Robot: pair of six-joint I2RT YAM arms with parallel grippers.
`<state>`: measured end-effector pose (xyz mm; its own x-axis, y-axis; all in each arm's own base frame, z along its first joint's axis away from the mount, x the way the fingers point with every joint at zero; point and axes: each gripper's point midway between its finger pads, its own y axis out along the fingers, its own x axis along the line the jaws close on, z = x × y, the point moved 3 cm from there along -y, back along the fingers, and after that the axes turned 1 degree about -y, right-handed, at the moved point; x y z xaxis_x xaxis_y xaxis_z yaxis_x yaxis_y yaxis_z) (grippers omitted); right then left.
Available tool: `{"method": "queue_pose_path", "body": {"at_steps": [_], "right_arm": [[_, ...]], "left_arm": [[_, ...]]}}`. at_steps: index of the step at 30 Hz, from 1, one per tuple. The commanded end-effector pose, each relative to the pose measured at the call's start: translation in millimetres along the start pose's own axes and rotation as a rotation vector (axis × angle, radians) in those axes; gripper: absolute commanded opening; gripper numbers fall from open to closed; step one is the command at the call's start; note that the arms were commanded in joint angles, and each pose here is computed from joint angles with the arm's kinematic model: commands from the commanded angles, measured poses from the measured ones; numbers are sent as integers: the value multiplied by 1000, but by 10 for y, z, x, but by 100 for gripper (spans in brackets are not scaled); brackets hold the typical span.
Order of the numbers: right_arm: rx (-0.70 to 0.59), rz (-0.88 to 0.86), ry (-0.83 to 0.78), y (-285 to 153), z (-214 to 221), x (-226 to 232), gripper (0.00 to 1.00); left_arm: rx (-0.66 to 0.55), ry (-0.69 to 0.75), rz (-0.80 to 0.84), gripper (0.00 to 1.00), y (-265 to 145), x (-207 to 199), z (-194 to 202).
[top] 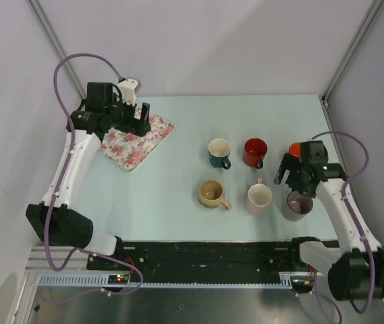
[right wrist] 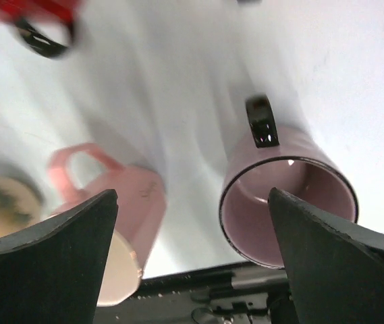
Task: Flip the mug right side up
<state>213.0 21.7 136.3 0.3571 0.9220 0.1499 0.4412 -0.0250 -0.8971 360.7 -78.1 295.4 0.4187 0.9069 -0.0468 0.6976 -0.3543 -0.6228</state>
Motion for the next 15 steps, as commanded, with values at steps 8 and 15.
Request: {"method": "queue_pose_path", "body": {"at_steps": [8,15], "right_arm": [[-717,-169,-164,-1009,-739,79,99],[-894,-126,-29,-1018,-609,-167,99]], "left_arm": [[-271,-117,-311,100,-644,442,536],[-221,-192,-418,100,-494,524,1507]]}}
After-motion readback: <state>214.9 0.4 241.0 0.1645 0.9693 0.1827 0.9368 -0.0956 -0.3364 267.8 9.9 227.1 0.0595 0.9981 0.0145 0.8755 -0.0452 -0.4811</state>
